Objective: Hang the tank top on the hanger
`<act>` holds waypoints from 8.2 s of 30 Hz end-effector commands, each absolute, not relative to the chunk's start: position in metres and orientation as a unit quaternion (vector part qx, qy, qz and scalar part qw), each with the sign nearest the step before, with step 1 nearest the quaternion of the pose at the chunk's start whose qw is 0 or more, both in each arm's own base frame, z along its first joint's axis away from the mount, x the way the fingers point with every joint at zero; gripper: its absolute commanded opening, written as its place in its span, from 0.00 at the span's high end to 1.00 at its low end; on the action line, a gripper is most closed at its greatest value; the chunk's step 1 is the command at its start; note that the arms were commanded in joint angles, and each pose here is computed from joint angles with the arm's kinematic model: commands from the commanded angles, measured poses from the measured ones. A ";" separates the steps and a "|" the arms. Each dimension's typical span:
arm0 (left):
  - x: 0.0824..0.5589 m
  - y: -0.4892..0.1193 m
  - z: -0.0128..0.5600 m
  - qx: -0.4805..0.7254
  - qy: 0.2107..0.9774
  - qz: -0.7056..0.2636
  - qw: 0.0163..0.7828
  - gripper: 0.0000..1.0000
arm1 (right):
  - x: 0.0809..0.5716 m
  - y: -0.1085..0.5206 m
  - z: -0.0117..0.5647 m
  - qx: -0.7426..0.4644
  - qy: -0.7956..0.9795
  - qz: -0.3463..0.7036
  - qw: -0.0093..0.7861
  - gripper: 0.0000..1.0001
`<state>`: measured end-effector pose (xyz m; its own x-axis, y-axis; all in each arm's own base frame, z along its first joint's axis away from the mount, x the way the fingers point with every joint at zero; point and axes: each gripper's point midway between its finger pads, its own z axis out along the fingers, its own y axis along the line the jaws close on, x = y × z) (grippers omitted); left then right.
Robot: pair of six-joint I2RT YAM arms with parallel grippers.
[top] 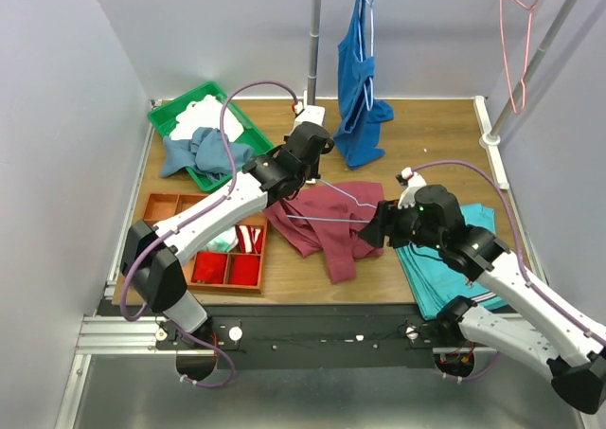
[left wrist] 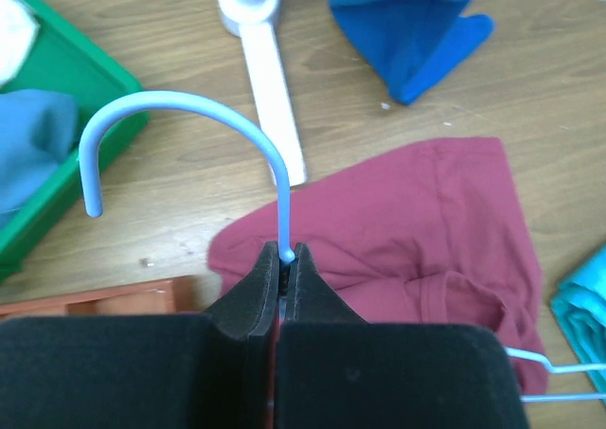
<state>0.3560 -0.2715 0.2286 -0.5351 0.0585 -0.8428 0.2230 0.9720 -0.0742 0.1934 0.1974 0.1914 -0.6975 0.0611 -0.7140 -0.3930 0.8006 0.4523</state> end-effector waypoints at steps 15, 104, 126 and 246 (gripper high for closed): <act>0.363 -0.241 0.210 0.074 0.882 0.016 0.465 1.00 | 0.170 0.284 0.115 -0.161 0.895 0.284 0.304 0.32; 0.318 -0.211 0.241 0.080 0.861 -0.061 0.498 1.00 | 0.208 0.190 0.098 0.034 0.911 0.114 0.396 0.99; 0.318 -0.198 0.258 0.072 0.838 -0.035 0.539 1.00 | 0.222 0.205 0.192 -0.019 0.894 0.141 0.426 0.99; 0.249 -0.340 0.496 0.244 0.648 -0.315 0.649 0.27 | 0.173 0.184 0.344 -0.168 0.788 0.267 0.528 0.99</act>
